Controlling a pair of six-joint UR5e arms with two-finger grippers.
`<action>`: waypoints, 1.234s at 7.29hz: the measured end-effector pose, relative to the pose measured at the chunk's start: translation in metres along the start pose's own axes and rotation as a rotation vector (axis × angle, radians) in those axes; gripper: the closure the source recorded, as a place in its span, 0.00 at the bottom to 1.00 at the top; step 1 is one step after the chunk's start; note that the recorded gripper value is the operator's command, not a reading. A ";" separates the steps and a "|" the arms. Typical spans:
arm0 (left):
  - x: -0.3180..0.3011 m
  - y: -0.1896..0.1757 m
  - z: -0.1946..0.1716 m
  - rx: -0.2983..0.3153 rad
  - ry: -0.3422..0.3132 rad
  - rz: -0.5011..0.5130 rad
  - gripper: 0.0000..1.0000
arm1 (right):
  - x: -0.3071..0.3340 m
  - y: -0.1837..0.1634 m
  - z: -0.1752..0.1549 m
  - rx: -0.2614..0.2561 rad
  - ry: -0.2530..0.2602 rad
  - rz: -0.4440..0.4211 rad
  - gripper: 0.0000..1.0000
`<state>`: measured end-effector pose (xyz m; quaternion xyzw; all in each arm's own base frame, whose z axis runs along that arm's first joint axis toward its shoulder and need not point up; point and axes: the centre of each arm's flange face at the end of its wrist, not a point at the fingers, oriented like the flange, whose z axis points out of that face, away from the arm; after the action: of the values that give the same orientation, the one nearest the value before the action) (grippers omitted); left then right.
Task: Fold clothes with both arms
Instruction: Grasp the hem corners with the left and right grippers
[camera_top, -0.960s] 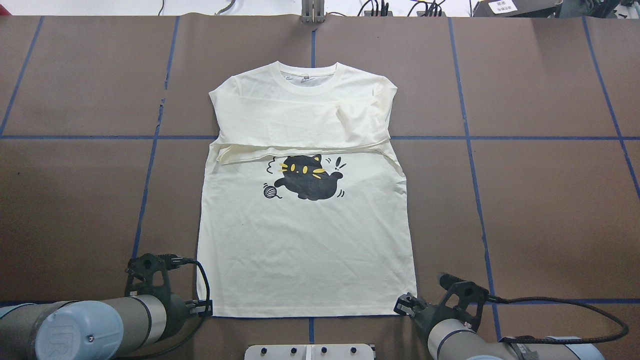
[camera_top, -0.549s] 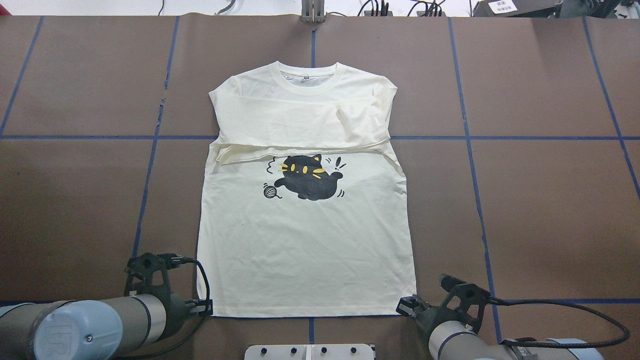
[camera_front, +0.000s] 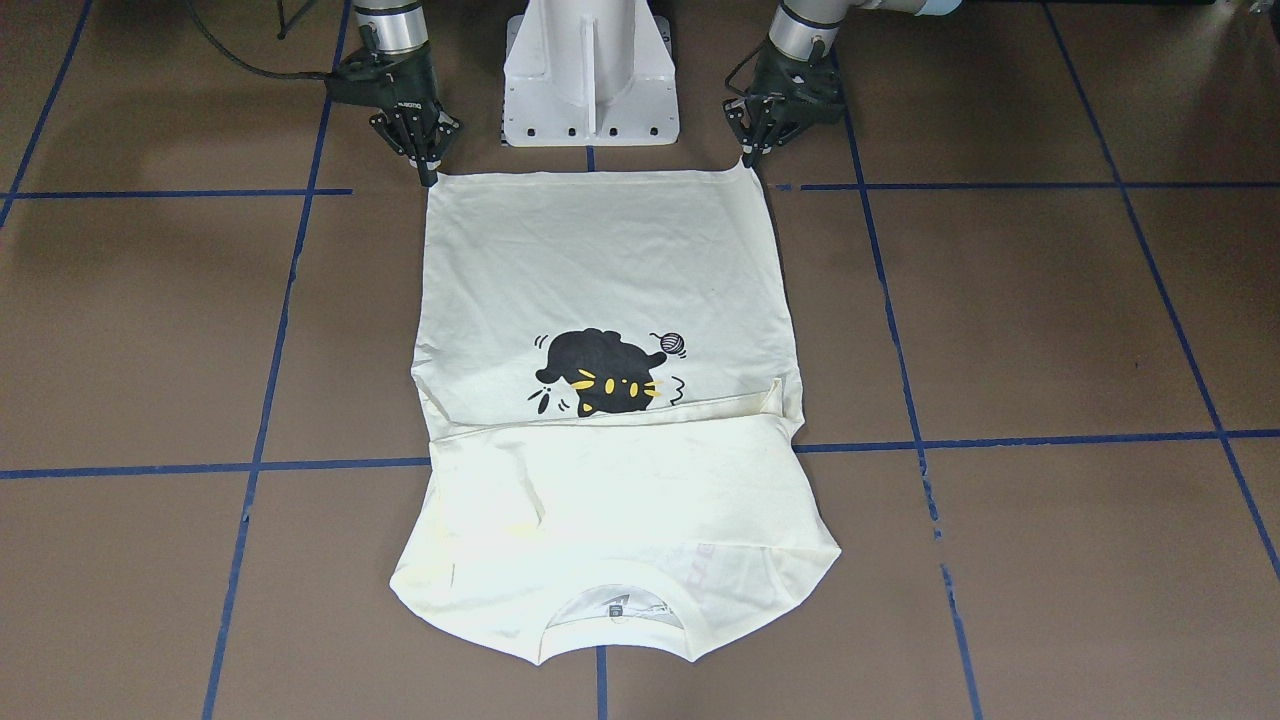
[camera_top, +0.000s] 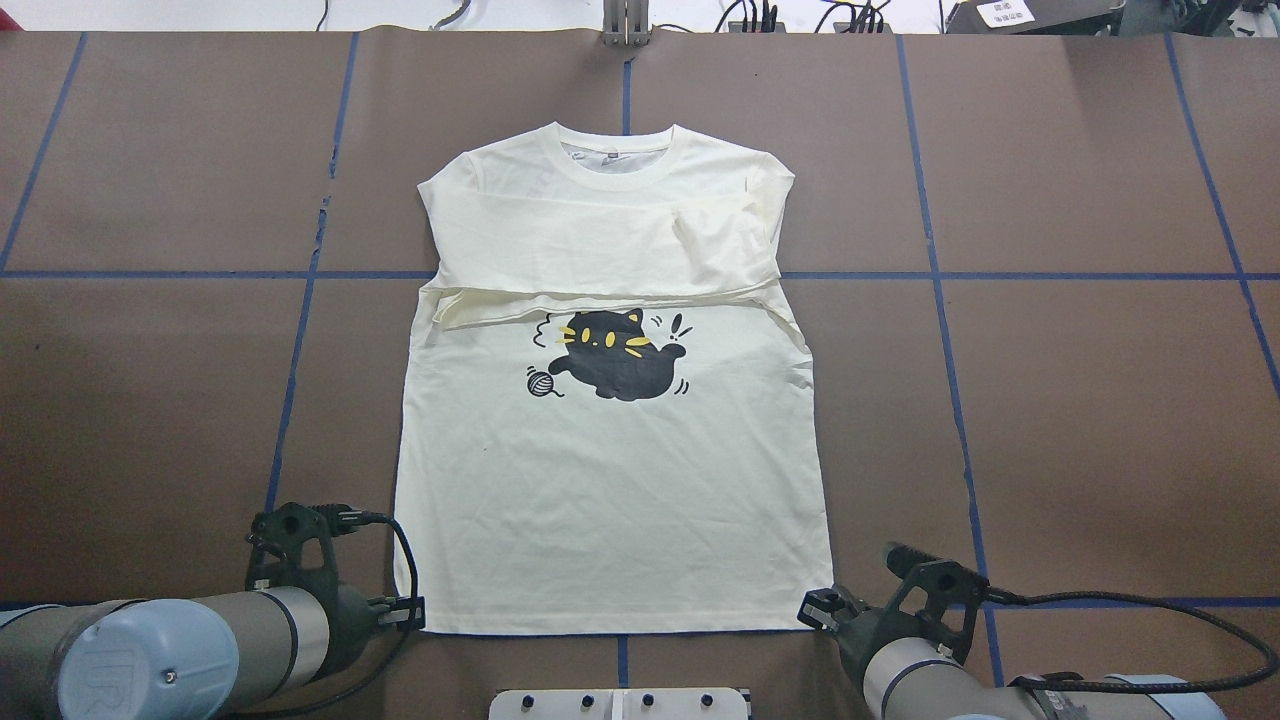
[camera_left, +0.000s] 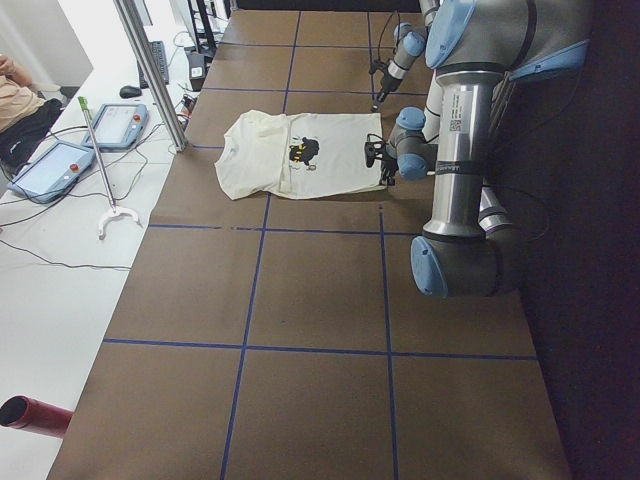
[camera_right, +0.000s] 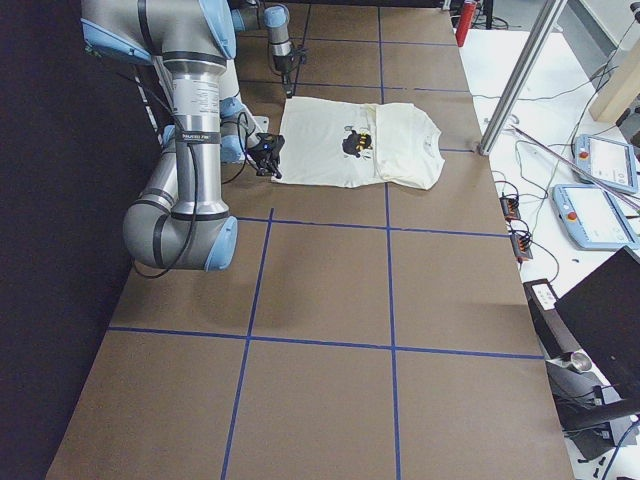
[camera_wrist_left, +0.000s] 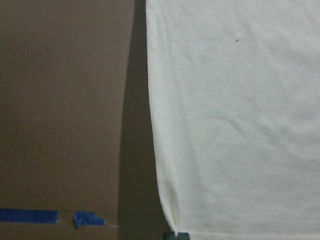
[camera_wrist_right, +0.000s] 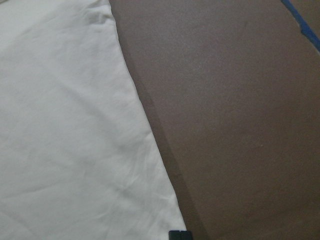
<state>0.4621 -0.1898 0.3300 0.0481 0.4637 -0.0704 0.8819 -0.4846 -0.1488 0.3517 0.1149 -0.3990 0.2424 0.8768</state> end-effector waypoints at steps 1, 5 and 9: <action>0.000 0.000 0.000 0.000 0.000 0.000 1.00 | 0.002 0.001 0.000 0.005 0.019 -0.013 0.40; -0.001 0.001 0.002 -0.001 -0.004 0.001 1.00 | 0.007 0.017 0.005 -0.001 0.043 -0.043 0.50; -0.002 0.001 0.001 -0.001 -0.006 0.001 1.00 | 0.006 0.027 0.009 -0.004 0.043 -0.044 1.00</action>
<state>0.4621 -0.1888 0.3327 0.0478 0.4611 -0.0697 0.8833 -0.5005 -0.1269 0.3623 0.1166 -0.3778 0.2245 0.8907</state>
